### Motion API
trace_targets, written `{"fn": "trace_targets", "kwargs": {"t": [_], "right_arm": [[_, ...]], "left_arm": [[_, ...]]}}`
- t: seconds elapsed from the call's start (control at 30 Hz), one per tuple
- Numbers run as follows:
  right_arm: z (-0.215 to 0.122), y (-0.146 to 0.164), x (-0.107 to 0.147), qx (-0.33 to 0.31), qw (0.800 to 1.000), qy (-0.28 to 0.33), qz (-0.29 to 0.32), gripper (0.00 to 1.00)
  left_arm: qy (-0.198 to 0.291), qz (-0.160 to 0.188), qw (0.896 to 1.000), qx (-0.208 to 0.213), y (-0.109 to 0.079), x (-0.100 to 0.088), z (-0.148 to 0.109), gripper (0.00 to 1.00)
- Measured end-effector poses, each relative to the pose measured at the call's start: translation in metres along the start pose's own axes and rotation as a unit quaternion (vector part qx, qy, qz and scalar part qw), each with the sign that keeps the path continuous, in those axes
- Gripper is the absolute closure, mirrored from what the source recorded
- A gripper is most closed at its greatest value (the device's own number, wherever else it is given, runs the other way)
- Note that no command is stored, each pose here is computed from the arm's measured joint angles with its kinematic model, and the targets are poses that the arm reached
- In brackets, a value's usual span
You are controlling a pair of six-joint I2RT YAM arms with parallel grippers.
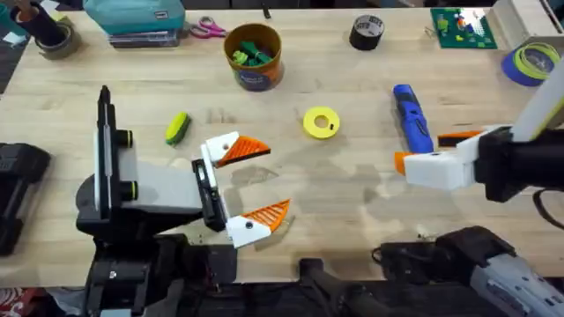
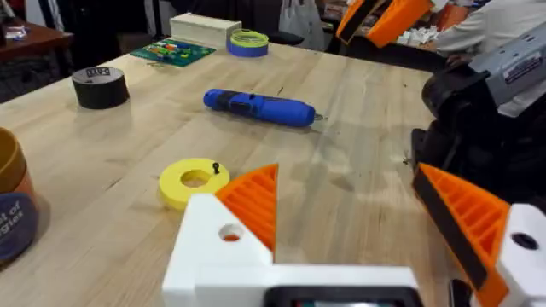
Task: Pick up the gripper from the table and insert it into the empty holder that is missing its gripper. Then pick up a screw, insert it into the mounting hole, and use the screwdriver to tighten it. Finally, clean up the table by picking up the vegetable and placing it into the bucket.
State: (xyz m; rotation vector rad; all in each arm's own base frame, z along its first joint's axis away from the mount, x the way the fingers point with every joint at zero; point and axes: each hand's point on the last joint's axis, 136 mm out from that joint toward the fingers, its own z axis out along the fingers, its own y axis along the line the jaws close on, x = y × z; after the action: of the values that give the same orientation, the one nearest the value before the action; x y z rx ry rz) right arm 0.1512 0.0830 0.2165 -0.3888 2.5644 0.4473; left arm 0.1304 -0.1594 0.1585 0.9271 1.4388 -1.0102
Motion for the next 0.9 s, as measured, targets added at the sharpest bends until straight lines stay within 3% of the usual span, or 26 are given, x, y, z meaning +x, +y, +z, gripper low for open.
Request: {"fn": "trace_targets", "kwargs": {"t": [0.33,0.6,0.9], "right_arm": [[0.005,0.004,-0.005,-0.007,1.000,0.004,-0.013,0.004],[0.044,0.014,-0.019,-0.020,0.997,0.061,-0.030,0.004],[0.084,0.012,-0.026,0.018,0.994,0.106,-0.032,0.003]], "left_arm": [[0.000,0.000,1.000,0.000,0.000,0.000,0.000,0.015],[0.000,0.000,1.000,0.001,0.000,0.000,0.000,0.015],[0.000,0.000,1.000,0.001,0.000,0.000,0.000,0.015]]}}
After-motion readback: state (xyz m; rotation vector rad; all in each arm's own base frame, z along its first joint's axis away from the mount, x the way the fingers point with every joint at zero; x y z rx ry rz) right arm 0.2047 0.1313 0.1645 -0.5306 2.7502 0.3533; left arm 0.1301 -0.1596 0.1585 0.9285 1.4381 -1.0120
